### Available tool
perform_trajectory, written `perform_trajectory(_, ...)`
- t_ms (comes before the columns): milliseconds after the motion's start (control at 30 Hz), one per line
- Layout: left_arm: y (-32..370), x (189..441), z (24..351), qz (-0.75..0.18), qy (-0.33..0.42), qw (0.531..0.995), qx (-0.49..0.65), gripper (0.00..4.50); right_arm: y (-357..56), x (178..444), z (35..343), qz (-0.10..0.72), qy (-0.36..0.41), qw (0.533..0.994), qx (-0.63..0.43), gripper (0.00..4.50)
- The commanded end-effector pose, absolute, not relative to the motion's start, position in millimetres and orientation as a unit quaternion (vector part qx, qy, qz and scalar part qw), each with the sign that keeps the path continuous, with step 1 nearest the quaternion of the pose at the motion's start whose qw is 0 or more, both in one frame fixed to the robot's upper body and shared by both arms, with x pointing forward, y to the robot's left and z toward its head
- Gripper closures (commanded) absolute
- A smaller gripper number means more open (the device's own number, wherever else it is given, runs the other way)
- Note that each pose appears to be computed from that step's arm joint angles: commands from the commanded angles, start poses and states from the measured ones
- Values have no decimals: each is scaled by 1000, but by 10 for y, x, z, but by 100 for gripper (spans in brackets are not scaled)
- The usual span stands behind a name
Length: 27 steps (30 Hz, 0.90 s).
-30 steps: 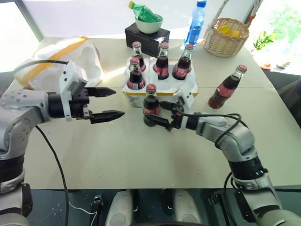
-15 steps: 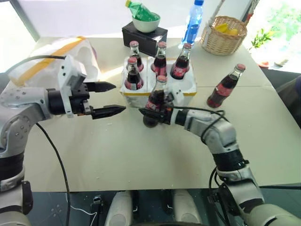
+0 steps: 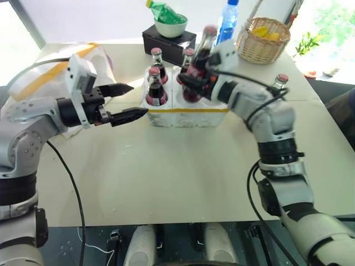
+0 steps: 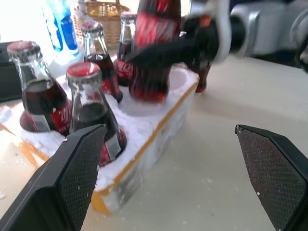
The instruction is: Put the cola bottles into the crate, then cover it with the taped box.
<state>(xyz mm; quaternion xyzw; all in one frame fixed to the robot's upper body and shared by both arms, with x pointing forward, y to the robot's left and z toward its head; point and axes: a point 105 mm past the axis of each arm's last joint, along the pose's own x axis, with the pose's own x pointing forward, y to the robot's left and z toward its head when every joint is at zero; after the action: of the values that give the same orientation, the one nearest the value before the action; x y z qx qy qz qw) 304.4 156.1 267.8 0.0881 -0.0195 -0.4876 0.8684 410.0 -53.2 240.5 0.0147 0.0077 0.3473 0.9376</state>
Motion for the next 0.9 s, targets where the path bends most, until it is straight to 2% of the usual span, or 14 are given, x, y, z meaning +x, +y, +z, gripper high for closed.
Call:
perform_trajectory(33,1551,3025,2797,-484,-46,868,101,0,-432,4084,2439,361,-13,932,-4,162)
perform_trajectory(167,1547,3029,2791,-482,-47,869,105,0,-462,4172,2109,339,42,940,13,162)
perform_trajectory(200,1547,3031,2789,-481,-47,869,105,0,-485,4193,2053,331,51,942,18,59)
perform_trajectory(233,1548,3031,2789,-481,-48,869,106,0,-506,4200,2037,327,51,944,17,25)
perform_trajectory(267,1549,3032,2790,-481,-48,869,106,0,-527,4203,2041,323,48,945,15,10)
perform_trajectory(433,1540,3027,2786,-484,-47,867,107,0,-795,4071,2321,311,11,950,5,10)
perform_trajectory(567,1521,3041,2785,-491,-46,864,105,0,-1097,3732,2421,315,17,949,-5,10)
perform_trajectory(767,1462,3115,2785,-511,-47,852,105,0,-1484,3118,2182,287,87,954,-34,10)
perform_trajectory(900,1367,3152,2788,-529,-51,841,103,0,-1827,2971,2017,194,105,975,-32,10)
